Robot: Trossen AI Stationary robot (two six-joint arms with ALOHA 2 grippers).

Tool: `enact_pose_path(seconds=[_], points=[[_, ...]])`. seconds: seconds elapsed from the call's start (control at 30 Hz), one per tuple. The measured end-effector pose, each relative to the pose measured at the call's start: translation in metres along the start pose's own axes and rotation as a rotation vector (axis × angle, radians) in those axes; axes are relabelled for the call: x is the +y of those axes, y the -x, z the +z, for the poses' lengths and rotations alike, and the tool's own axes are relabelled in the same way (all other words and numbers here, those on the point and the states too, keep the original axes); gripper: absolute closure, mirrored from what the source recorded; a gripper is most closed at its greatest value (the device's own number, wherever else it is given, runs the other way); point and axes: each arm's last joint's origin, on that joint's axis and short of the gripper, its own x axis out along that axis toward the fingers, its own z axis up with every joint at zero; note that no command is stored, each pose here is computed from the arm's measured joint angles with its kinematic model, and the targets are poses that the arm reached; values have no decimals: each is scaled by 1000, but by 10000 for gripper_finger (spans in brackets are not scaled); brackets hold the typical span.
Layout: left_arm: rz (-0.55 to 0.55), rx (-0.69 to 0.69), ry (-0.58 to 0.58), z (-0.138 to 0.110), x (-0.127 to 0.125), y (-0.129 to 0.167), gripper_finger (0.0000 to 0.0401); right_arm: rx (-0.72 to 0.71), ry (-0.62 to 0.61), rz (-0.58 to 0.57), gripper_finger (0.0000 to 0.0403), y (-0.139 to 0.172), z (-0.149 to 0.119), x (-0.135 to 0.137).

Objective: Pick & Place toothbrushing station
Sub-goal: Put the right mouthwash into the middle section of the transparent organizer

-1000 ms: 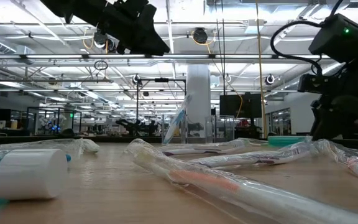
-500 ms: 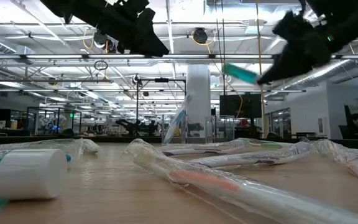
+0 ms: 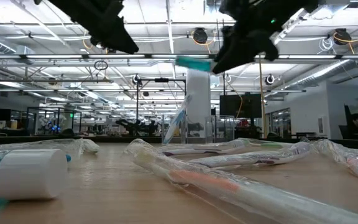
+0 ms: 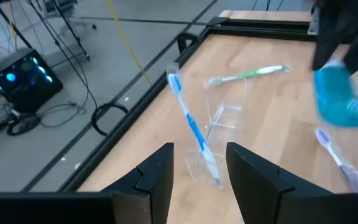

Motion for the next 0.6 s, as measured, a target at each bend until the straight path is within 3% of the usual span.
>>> enact_pose_path(seconds=[0.17,0.3,0.47,0.6], points=[[0,48,-18,-4,3,6,247,51,180,-100,299,-29,-9,-21],[1,88,-50,-9,4,6,247,217,408,-224,302,-36,-24,-41],[2,104,-64,-11,2,2,247,390,770,-232,302,-42,-35,-51],[2,99,-60,-10,1,2,247,473,977,-194,302,-48,-39,-50]])
